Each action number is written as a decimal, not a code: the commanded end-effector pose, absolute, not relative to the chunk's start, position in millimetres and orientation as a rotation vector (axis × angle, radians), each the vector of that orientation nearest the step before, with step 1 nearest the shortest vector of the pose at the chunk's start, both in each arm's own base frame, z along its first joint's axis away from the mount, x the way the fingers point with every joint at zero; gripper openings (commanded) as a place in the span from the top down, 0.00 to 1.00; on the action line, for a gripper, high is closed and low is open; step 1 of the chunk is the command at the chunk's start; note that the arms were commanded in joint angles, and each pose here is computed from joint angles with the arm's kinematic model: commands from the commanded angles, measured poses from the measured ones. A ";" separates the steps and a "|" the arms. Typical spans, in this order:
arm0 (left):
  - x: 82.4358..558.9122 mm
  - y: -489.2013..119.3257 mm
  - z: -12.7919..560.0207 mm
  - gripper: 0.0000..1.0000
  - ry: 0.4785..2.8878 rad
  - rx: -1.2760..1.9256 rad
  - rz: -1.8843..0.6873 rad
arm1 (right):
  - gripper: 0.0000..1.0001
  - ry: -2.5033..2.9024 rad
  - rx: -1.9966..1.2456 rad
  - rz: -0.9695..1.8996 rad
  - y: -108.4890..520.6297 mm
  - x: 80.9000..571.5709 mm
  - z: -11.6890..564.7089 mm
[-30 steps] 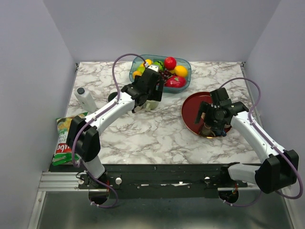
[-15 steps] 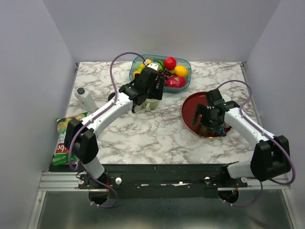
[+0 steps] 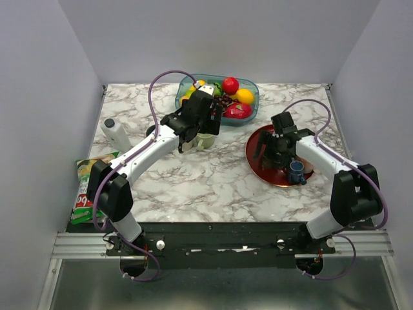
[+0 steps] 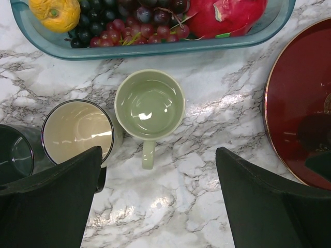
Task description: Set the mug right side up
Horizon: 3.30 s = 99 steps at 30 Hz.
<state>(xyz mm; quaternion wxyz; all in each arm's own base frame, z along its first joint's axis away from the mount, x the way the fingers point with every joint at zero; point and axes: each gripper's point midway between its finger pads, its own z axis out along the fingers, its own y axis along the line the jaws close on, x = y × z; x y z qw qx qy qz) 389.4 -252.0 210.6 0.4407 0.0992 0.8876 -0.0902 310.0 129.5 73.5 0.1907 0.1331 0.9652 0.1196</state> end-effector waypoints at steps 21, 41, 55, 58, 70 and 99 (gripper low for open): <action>387.1 -272.2 232.2 0.01 2.102 0.327 -0.385 | 0.13 2.364 -0.060 0.110 91.0 337.6 82.8; 385.8 -270.0 229.6 0.01 2.106 0.319 -0.395 | 0.18 2.506 -0.022 0.231 106.7 314.5 67.7; 383.7 -267.0 228.2 0.01 2.110 0.312 -0.399 | 0.27 2.538 -0.006 0.290 115.2 305.2 63.9; 383.2 -266.7 225.4 0.01 2.116 0.309 -0.402 | 0.33 2.534 0.002 0.272 112.7 306.2 65.1; 380.0 -266.1 223.6 0.01 2.120 0.299 -0.418 | 0.57 2.599 0.046 0.177 103.2 306.0 53.1; 360.3 -297.7 299.7 0.01 1.921 0.350 -0.815 | 0.99 2.122 0.002 0.534 147.8 348.5 259.3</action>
